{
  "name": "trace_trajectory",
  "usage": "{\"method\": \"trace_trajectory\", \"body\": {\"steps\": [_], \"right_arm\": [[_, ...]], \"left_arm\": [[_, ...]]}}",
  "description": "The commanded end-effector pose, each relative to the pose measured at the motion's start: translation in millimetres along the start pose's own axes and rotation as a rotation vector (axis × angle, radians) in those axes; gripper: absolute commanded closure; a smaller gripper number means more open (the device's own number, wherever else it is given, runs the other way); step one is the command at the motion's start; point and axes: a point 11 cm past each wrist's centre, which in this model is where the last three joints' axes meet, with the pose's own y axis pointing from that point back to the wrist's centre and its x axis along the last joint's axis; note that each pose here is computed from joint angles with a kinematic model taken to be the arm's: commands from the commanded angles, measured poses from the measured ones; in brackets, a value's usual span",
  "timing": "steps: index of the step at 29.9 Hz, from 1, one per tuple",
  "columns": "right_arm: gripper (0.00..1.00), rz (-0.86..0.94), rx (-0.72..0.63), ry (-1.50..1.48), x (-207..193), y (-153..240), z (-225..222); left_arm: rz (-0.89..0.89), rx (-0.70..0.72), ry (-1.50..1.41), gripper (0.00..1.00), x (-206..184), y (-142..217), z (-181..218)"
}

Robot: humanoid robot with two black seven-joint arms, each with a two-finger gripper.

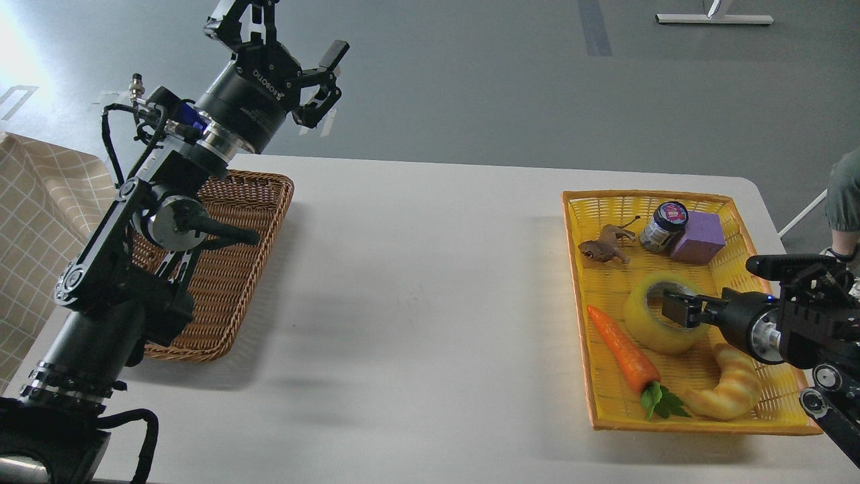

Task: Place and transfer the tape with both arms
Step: 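Close the right gripper on the tape roll's rim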

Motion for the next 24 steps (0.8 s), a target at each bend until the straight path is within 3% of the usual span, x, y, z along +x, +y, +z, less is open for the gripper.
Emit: {"method": "trace_trajectory", "body": {"steps": [1, 6, 18, 24], "right_arm": [[0.06, -0.009, -0.01, -0.009, -3.5, -2.4, 2.9], [0.06, -0.009, -0.019, -0.017, -6.9, -3.5, 5.8], [0.44, -0.012, -0.015, -0.041, -11.8, -8.7, 1.3], [0.49, -0.015, -0.018, -0.042, -12.8, -8.9, 1.4]], "left_arm": [[0.001, 0.0, 0.0, 0.02, 0.2, 0.1, -0.1], [0.002, 0.001, -0.002, 0.02, 0.5, 0.3, 0.2], [0.004, 0.001, 0.002, 0.02, 0.5, 0.9, -0.9], [0.01, 0.001, 0.005, 0.02, 2.2, 1.9, -1.7]]}}
